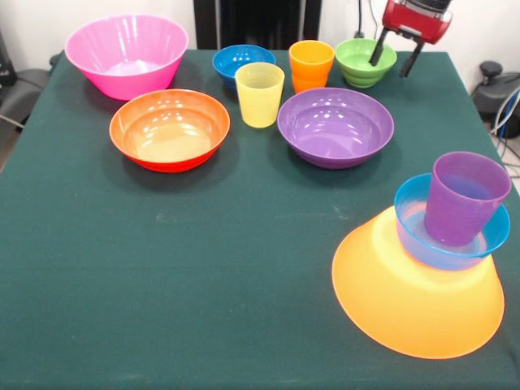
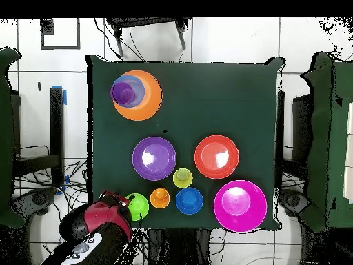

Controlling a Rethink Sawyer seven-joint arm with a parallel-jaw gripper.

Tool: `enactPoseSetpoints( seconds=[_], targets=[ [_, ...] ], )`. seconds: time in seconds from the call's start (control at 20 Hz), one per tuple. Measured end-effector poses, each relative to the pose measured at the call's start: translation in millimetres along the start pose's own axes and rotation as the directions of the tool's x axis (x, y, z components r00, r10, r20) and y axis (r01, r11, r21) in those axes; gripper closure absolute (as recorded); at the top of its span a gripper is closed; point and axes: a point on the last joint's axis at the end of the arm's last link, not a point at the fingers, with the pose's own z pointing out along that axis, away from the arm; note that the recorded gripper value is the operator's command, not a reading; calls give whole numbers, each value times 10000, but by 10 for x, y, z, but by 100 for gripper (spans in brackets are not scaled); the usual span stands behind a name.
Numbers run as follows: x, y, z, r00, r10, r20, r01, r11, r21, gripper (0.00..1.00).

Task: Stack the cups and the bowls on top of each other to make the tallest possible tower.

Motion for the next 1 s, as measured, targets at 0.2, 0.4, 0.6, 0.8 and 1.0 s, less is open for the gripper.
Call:
enactPoseSetpoints(
  seconds=[0.2,0.4,0.6,0.8,1.0],
  targets=[
    [75,-61,64,9998,-21,-176,24,9998,172,0],
    [153,-132,117,9992,15,-406,-2,9995,317,0],
    [249,-198,171,9966,158,-811,-127,9992,385,0],
    [314,-279,221,9915,420,-1232,-371,9984,417,100],
    [336,-298,235,9878,591,-1443,-549,9980,324,100]
  ],
)
